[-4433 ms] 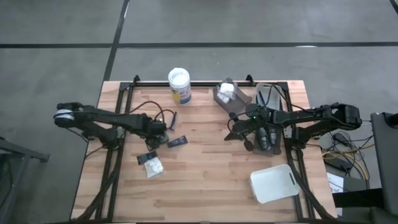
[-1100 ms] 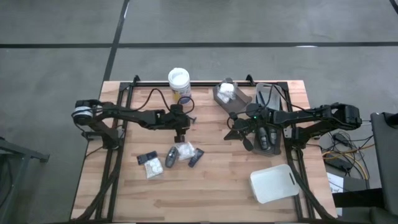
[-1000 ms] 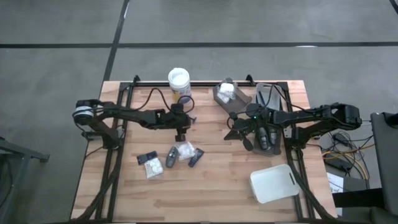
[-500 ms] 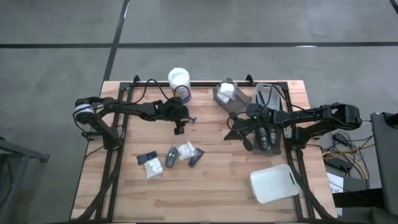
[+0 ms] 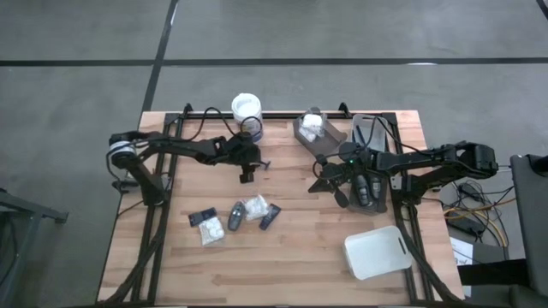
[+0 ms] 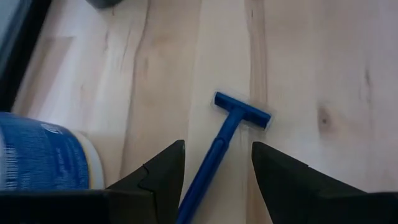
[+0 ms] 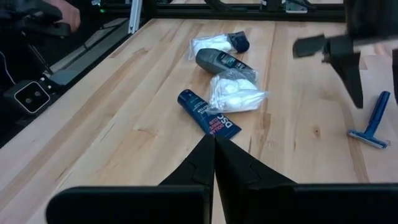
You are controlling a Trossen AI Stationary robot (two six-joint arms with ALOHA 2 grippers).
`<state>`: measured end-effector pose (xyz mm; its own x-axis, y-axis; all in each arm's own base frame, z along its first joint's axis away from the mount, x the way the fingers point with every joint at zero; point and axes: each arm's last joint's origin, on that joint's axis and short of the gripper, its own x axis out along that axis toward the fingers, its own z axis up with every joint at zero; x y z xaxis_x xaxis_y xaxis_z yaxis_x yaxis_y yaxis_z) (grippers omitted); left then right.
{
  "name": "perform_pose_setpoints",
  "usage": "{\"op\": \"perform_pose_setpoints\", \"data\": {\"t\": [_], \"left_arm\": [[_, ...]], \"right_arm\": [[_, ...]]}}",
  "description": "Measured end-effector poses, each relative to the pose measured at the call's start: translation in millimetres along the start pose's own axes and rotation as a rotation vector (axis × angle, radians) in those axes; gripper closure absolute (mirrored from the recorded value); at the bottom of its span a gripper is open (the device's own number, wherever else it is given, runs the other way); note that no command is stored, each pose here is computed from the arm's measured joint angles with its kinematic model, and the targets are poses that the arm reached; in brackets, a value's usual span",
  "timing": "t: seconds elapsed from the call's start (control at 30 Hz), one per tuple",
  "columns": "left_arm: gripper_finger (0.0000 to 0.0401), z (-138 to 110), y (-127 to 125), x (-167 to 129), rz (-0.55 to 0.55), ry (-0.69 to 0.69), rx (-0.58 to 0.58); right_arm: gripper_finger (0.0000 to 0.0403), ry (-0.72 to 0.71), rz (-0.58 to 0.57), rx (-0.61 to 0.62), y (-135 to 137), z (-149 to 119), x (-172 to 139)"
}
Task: Pick & Place Travel size toiletries
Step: Put the blue razor into the gray bin
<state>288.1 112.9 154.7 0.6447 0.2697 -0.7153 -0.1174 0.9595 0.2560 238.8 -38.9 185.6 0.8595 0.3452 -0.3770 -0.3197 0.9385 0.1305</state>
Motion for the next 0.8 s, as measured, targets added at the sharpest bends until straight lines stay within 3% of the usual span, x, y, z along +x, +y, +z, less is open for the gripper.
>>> {"op": "perform_pose_setpoints", "data": {"t": [0.27,0.53,0.8], "left_arm": [[0.0208,7.8,5.3,17.8,-0.001,0.018,-0.009],[0.0208,3.1,3.2,35.0,-0.068,0.108,-0.043],[0.0208,6.4,0.8,26.2,-0.091,0.097,-0.103]], "right_arm": [[0.0394,-0.001,0.000,-0.002,0.0,-0.2,0.0],[0.0394,0.001,0.000,0.000,0.2,-1.0,-0.1],[0.0394,0.003,0.000,0.001,0.2,-1.3,-0.1]]}}
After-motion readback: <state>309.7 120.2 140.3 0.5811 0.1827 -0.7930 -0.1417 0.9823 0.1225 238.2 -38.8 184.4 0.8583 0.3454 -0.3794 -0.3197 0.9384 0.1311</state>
